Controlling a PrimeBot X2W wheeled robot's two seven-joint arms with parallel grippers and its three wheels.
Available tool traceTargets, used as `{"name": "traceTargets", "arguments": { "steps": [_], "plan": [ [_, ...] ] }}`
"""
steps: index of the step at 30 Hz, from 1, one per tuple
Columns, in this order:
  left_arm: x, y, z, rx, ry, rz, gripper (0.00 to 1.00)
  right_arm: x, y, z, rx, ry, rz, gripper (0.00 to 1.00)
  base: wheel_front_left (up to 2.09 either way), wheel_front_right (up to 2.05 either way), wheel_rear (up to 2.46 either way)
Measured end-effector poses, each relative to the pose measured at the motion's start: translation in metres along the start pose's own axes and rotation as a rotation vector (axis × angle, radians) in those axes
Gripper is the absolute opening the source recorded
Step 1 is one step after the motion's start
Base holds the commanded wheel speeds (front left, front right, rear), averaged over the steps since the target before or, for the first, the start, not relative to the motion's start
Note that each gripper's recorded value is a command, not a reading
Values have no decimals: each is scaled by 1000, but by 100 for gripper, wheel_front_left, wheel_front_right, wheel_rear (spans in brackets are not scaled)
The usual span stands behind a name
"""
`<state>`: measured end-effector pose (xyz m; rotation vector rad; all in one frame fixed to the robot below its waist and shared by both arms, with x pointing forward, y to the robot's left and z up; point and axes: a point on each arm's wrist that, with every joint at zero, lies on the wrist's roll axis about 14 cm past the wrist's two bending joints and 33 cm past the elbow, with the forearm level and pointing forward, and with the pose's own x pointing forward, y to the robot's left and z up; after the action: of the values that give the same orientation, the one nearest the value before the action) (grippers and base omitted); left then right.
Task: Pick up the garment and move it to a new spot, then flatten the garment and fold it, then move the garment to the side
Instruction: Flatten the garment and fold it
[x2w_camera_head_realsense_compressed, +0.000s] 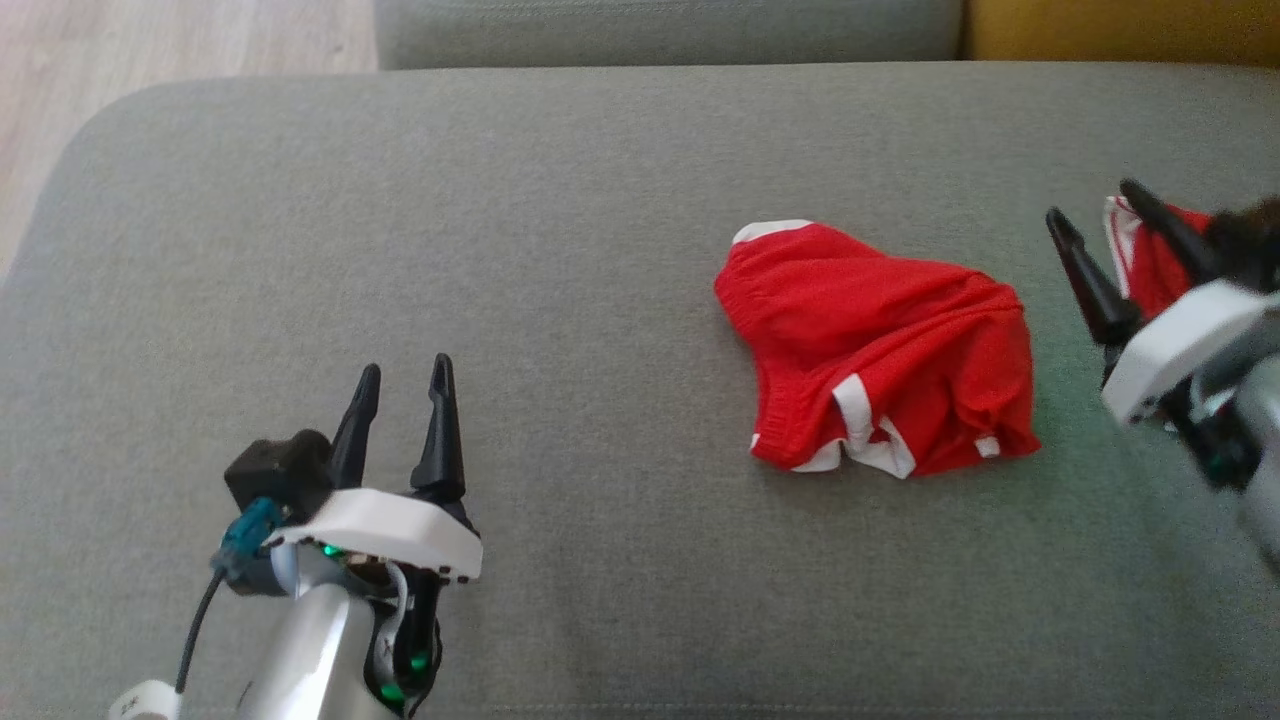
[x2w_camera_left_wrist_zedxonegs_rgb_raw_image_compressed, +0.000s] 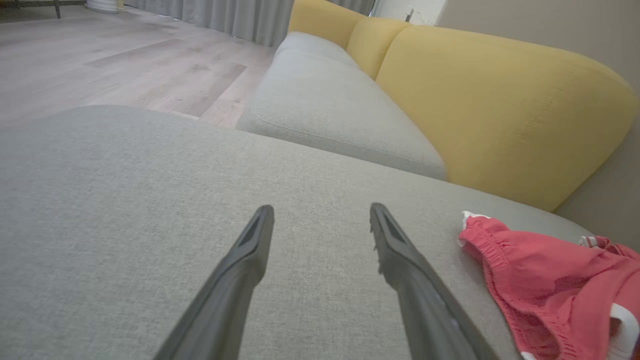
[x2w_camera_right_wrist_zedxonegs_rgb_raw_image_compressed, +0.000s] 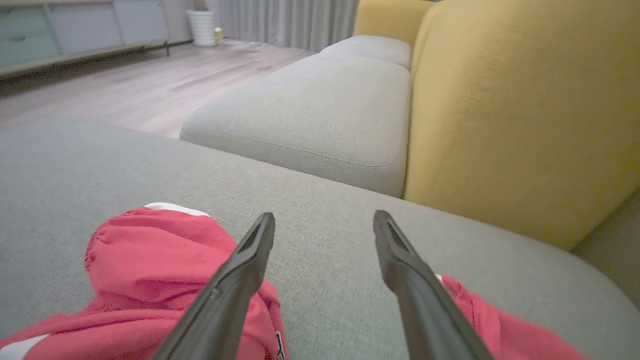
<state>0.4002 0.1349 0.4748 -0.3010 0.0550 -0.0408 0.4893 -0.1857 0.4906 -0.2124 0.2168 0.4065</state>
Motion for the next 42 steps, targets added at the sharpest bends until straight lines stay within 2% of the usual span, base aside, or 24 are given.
{"name": "traceTargets", "arguments": {
  "steps": [6,9,14,17,21,27,33,42],
  "plan": [
    [-1,-18,0,-7,-2,-56,100,-29,8,-18,226,-99,-133,100,0,0,0],
    [-1,-27,-2,-10,3,-82,100,-46,22,-14,269,-177,-169,100,0,0,0],
    [0,-37,-7,-3,15,-112,100,-70,42,-24,287,-210,-219,100,0,0,0],
    [2,-40,-12,-4,30,-122,100,-79,69,-32,258,-194,-200,100,0,0,0],
    [3,-40,-17,-7,43,-126,100,-70,89,-15,215,-221,-137,100,0,0,0],
    [6,-36,-20,-6,53,-119,100,-55,130,-30,180,-116,-10,100,0,0,0],
    [6,-25,-22,-4,59,-90,100,-44,145,-54,166,-6,40,100,0,0,0],
    [3,-10,-24,-1,68,-46,100,-25,152,-61,166,30,67,100,0,0,0]
  ]
}}
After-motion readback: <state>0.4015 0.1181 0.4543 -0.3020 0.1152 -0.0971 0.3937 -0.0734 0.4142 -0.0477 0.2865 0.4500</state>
